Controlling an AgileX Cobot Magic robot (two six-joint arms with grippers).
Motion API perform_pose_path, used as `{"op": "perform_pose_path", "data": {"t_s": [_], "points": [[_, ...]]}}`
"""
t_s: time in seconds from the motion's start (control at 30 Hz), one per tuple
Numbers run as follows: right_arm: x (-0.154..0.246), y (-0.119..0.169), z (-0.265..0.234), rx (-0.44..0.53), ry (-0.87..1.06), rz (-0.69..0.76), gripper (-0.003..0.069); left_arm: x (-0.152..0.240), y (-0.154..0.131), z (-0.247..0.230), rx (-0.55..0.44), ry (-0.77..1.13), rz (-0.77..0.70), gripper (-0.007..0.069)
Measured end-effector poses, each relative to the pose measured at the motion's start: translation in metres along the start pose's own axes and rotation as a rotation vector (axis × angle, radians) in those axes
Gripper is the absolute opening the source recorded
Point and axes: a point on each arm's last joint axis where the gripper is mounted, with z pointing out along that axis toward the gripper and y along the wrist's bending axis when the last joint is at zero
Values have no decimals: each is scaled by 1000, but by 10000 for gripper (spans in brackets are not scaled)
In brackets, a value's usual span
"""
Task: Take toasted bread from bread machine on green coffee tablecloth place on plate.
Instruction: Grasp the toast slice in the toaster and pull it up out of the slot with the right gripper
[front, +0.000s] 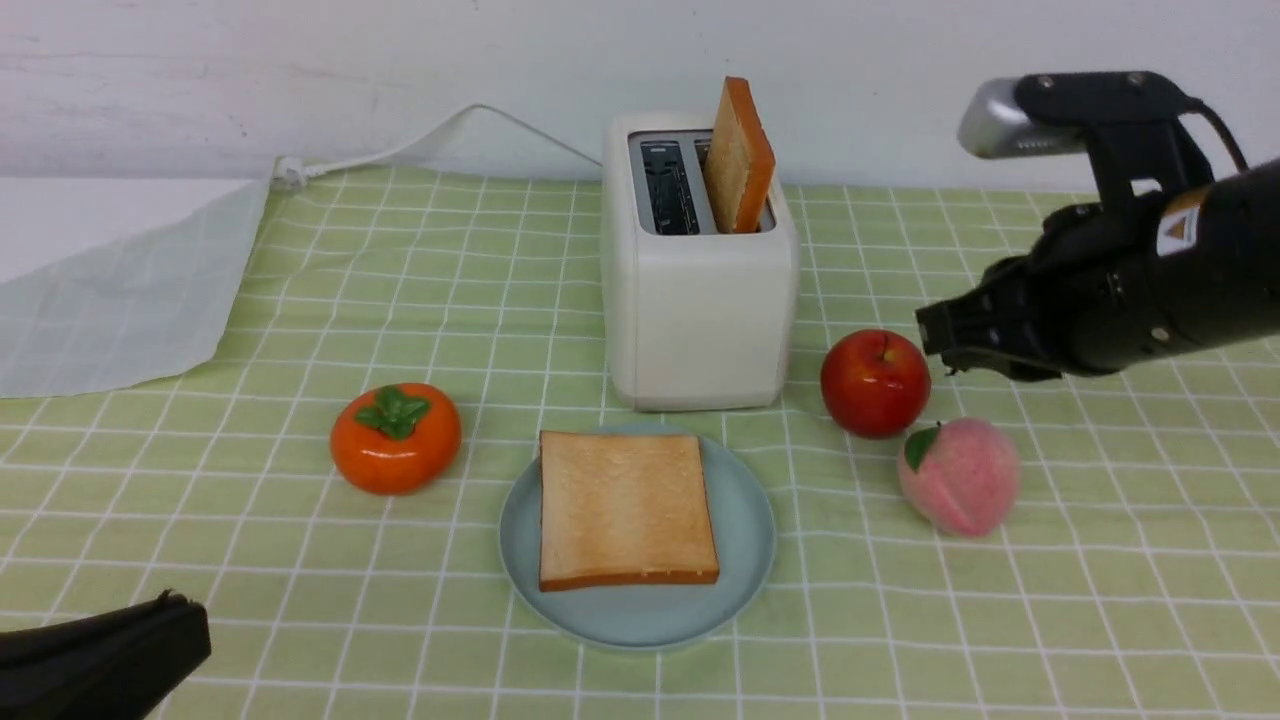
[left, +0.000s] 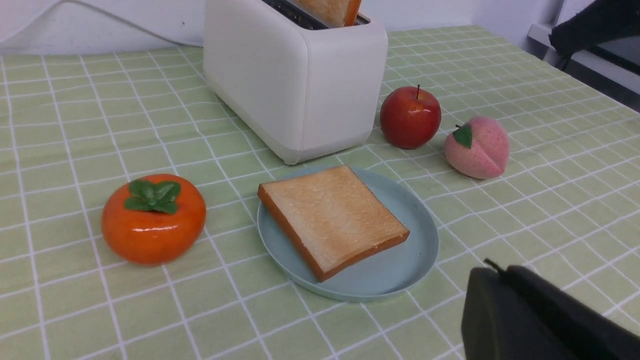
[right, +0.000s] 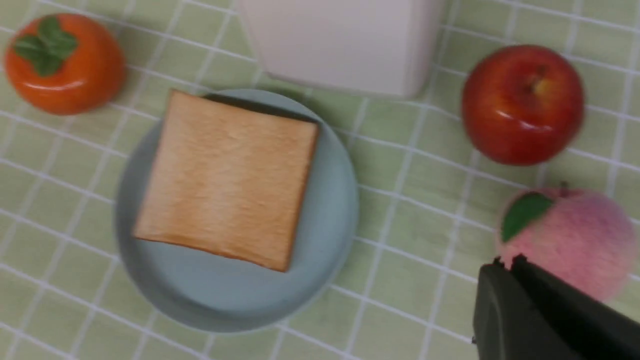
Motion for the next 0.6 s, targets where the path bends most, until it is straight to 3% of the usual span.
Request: {"op": "perform_pose_path", "data": {"t_s": [0.1,0.37,0.47,0.6], "points": [[-11,0,3,-52,-31,6,29,0,0,0,-1,-2,2,-13],[-26,0,28,-68,-37,22,76,-1,0,0,0,-16,4,-13],[-33,-1,37,-67,-45,21,116,-2,0,0,0,-19,4,-13],[-55,-1,50,-64,-121,13,247,-1,0,0,0,-18,5,-13]]}}
